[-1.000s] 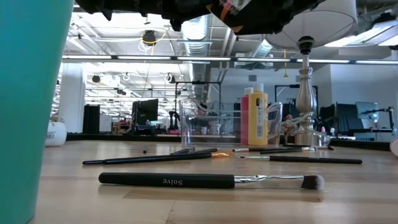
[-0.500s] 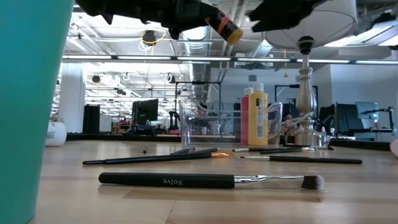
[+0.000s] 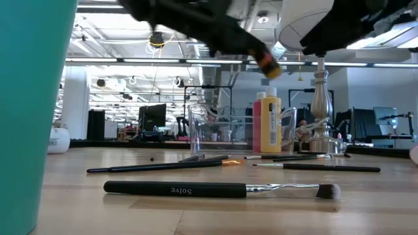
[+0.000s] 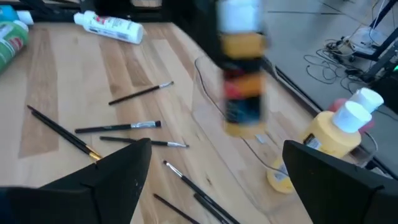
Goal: Pick & Place Paint Supplies
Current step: Put the small yellow paint bottle into the transparent bin
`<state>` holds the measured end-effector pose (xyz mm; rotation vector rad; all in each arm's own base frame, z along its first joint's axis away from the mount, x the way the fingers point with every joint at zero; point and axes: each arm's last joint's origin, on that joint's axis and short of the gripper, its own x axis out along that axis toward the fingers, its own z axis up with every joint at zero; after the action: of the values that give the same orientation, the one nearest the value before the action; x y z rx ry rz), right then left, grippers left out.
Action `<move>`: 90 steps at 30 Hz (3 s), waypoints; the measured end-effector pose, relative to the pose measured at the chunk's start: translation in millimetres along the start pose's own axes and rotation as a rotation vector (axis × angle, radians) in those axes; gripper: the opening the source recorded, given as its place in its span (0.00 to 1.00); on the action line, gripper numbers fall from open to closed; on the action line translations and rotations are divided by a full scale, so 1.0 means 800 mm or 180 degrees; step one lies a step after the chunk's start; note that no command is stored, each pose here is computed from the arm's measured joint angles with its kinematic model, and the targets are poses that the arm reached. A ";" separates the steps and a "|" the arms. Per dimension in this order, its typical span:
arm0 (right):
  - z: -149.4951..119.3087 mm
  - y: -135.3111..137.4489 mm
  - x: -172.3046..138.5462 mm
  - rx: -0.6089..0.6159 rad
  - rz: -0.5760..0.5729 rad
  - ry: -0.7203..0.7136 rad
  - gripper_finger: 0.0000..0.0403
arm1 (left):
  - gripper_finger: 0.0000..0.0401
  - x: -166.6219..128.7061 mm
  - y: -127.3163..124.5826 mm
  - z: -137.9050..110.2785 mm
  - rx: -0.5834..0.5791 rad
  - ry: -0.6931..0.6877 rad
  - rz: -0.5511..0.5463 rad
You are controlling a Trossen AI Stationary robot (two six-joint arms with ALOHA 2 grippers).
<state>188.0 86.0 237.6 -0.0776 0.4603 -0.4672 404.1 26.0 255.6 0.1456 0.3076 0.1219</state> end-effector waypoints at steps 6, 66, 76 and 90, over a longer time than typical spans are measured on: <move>-0.019 0.007 -0.009 -0.0154 0.0118 0.0088 0.88 | 0.10 0.052 0.021 0.010 0.0196 0.0460 0.0273; -0.080 -0.008 -0.057 0.0104 -0.0200 -0.0530 0.86 | 0.10 0.127 0.055 -0.053 -0.0372 0.1053 0.0670; -0.080 -0.009 -0.057 0.0096 -0.0204 -0.0529 0.86 | 0.10 0.127 0.055 -0.053 -0.0375 0.1053 0.0651; -0.081 -0.009 -0.057 0.0079 -0.0229 -0.0544 0.86 | 0.10 0.143 0.047 -0.077 -0.0357 0.1144 0.0606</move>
<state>120.1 101.9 199.9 -0.1094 0.2845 -0.5320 490.0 86.7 170.3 0.0404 0.6441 0.3553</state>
